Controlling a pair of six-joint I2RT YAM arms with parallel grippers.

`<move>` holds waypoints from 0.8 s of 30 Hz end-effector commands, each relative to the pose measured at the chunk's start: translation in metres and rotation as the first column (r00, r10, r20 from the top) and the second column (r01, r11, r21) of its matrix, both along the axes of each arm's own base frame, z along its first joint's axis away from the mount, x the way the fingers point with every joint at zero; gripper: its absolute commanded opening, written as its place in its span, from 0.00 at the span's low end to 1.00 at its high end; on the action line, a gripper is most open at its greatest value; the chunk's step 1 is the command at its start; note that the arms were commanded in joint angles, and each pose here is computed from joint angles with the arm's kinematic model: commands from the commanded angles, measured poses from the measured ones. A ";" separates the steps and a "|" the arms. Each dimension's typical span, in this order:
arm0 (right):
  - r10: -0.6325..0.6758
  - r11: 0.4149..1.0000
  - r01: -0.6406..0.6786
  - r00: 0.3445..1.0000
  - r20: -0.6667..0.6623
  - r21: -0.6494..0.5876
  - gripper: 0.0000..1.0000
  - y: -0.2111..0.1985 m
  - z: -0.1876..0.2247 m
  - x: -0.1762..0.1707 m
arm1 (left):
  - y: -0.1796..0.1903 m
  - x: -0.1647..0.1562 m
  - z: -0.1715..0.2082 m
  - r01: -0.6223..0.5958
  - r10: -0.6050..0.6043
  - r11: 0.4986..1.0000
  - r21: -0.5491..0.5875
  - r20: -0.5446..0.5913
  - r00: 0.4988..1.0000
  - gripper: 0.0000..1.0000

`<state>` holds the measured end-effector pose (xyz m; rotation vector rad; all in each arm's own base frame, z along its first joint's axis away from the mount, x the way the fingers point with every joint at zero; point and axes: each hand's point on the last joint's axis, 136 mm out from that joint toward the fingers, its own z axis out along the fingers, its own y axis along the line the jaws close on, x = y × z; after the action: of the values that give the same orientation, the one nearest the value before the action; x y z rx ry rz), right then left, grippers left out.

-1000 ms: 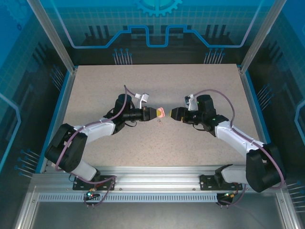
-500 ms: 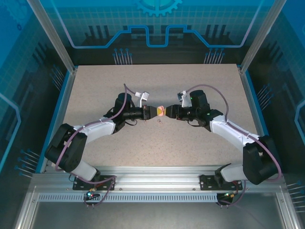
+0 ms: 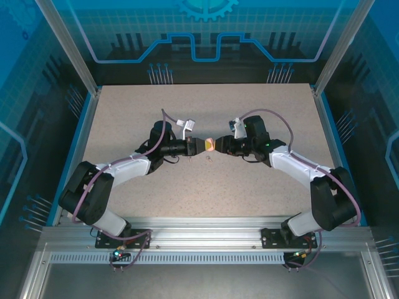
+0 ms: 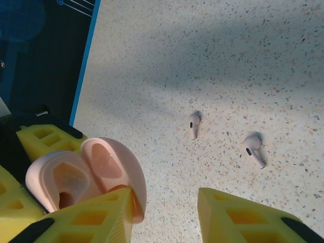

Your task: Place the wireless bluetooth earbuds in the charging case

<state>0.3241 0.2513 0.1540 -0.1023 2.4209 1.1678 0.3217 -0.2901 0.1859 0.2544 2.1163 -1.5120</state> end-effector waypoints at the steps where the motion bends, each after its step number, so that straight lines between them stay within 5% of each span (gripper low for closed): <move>1: 0.031 0.999 -0.032 0.999 0.029 0.019 0.36 0.009 0.008 0.005 | -0.006 -0.004 0.020 0.043 -0.042 0.998 -0.044 0.037 0.998 0.00; 10: 0.150 0.980 -0.155 0.988 0.045 0.128 0.33 0.012 0.017 -0.005 | -0.010 -0.008 0.027 0.089 -0.086 0.994 -0.062 0.048 0.995 0.00; 24: 0.209 0.968 -0.211 0.978 0.028 0.133 0.22 0.002 0.012 -0.008 | -0.017 -0.013 0.045 0.156 -0.150 0.983 -0.098 0.062 0.987 0.00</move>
<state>0.3130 0.2545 0.1703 -0.3158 2.3393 1.4210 0.3147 -0.2974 0.2044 0.3172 2.0913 -1.6042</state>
